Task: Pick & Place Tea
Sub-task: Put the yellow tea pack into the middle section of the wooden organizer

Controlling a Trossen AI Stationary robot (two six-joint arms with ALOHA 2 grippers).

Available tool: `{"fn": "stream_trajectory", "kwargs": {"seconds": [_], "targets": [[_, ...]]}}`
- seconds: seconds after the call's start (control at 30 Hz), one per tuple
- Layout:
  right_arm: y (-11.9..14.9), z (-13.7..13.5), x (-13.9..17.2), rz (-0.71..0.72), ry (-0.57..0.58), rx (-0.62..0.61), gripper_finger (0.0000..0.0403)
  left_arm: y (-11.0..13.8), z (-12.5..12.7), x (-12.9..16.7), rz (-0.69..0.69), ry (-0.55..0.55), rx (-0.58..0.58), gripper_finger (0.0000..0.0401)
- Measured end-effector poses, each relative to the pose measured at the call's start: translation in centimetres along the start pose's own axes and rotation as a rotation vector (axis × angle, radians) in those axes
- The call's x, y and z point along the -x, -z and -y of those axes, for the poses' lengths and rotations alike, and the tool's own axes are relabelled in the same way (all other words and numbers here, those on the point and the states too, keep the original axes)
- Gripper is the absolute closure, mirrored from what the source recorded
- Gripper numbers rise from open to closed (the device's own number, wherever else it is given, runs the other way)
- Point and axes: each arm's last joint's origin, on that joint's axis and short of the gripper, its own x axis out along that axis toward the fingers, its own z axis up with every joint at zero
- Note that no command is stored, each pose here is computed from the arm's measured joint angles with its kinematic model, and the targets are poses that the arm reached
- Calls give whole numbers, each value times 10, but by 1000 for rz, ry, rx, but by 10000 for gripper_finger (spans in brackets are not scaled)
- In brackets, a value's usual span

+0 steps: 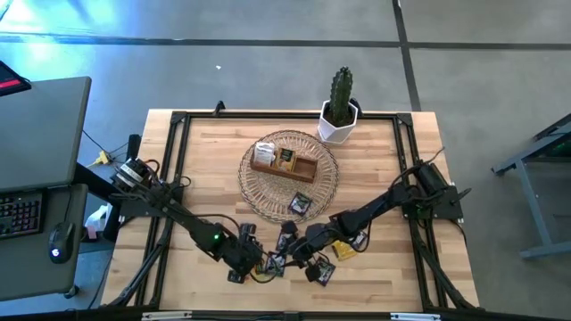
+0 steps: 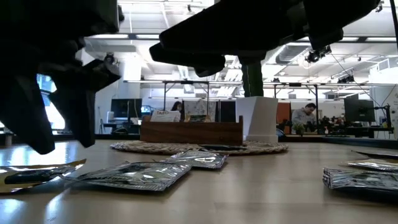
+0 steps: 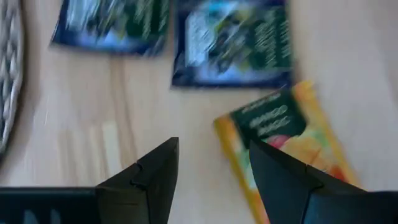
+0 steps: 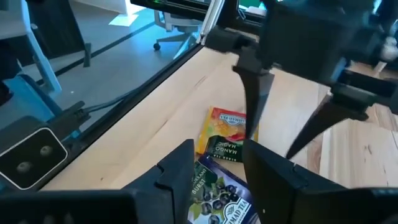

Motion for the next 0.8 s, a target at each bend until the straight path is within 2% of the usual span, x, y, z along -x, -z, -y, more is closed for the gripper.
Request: {"fn": "stream_trajectory", "kwargs": {"seconds": [0.13,0.2,0.37,0.8], "targets": [[0,0,0,0,0,1,269,-9,4,1,93,37,-122,206],[0,0,0,0,0,0,270,-10,4,1,95,53,-162,206],[0,0,0,0,2,0,270,-7,-8,-21,33,57,-145,206],[1,0,0,-10,1,0,269,-7,-10,-25,33,18,-125,206]]}}
